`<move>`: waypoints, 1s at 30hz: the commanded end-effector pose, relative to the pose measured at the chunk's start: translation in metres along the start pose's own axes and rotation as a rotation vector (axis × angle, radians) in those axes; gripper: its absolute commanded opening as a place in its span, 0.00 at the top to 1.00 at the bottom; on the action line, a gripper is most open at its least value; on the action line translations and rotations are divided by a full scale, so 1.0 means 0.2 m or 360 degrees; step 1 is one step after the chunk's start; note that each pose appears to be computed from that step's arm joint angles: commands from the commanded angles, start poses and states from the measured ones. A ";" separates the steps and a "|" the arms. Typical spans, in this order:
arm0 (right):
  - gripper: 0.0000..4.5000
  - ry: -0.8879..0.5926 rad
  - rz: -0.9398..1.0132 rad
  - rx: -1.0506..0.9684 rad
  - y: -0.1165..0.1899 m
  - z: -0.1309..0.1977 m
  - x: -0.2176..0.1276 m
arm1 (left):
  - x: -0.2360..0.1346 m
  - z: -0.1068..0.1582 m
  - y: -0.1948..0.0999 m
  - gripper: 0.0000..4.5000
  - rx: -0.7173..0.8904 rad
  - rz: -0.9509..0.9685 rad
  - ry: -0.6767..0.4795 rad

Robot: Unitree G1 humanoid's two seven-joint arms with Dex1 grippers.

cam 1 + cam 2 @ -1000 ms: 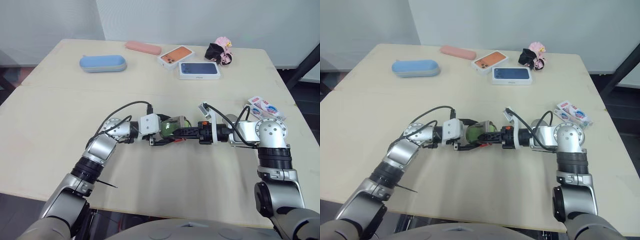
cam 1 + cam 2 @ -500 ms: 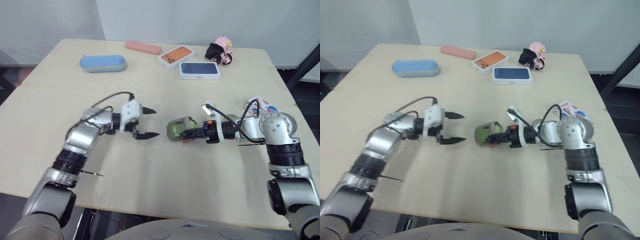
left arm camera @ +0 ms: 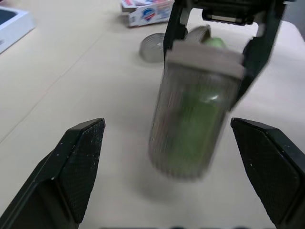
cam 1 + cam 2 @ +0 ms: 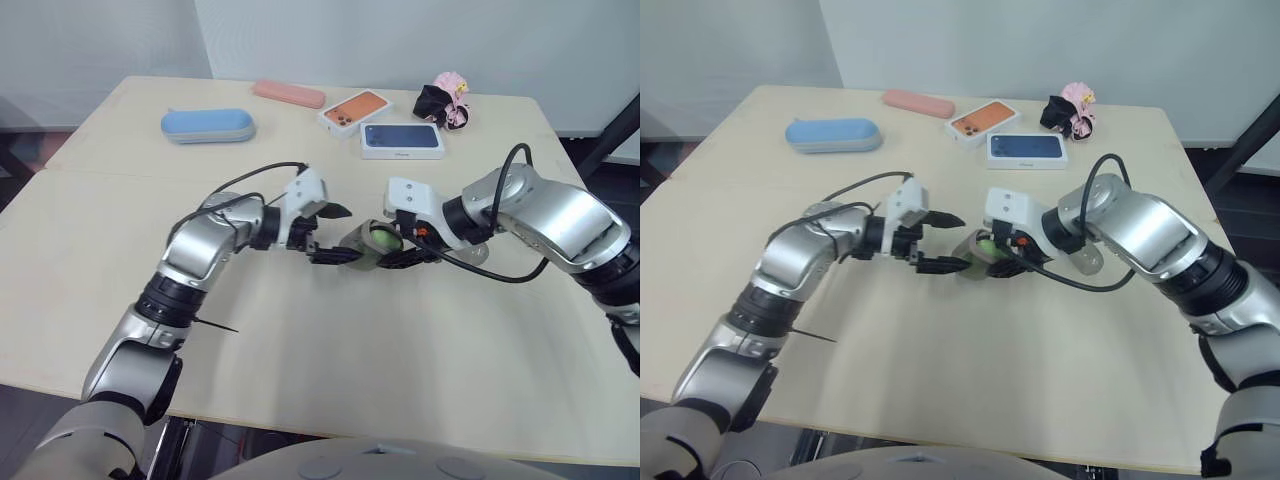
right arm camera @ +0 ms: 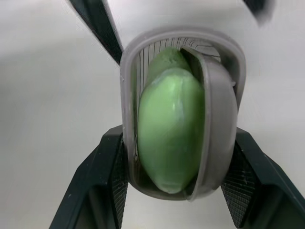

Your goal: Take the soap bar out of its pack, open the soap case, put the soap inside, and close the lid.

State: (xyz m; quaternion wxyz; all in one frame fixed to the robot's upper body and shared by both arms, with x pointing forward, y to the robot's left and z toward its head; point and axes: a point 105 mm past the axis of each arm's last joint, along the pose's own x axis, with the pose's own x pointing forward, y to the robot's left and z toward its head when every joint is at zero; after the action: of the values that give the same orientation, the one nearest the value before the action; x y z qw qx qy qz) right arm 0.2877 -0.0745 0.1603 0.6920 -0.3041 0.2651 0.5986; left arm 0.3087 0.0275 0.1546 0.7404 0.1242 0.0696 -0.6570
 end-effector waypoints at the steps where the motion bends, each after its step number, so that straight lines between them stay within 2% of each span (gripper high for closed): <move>1: 0.53 0.0070 -0.0006 -0.0221 0.02 0.05 -0.01 | 0.07 0.04 -0.02 0.00 0.0161 0.0005 0.0024; 6: 0.53 0.0135 -0.0018 -0.0285 0.01 0.04 -0.01 | 0.10 0.03 -0.06 0.00 0.0175 -0.0069 0.0051; 20: 0.53 0.0153 -0.0047 -0.0284 -0.03 0.04 0.02 | 0.15 0.01 -0.09 0.00 0.0230 -0.0084 0.0055; 30: 0.53 0.0261 -0.0044 -0.0319 -0.03 -0.02 0.02 | 0.14 -0.02 -0.09 0.00 0.0238 -0.0093 0.0074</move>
State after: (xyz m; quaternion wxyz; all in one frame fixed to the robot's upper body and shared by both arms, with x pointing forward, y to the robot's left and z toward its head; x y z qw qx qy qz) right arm 0.2919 -0.0733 0.1470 0.6431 -0.4026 0.2703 0.5926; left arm 0.2971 -0.0010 0.1386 0.7119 0.1792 0.0546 -0.6768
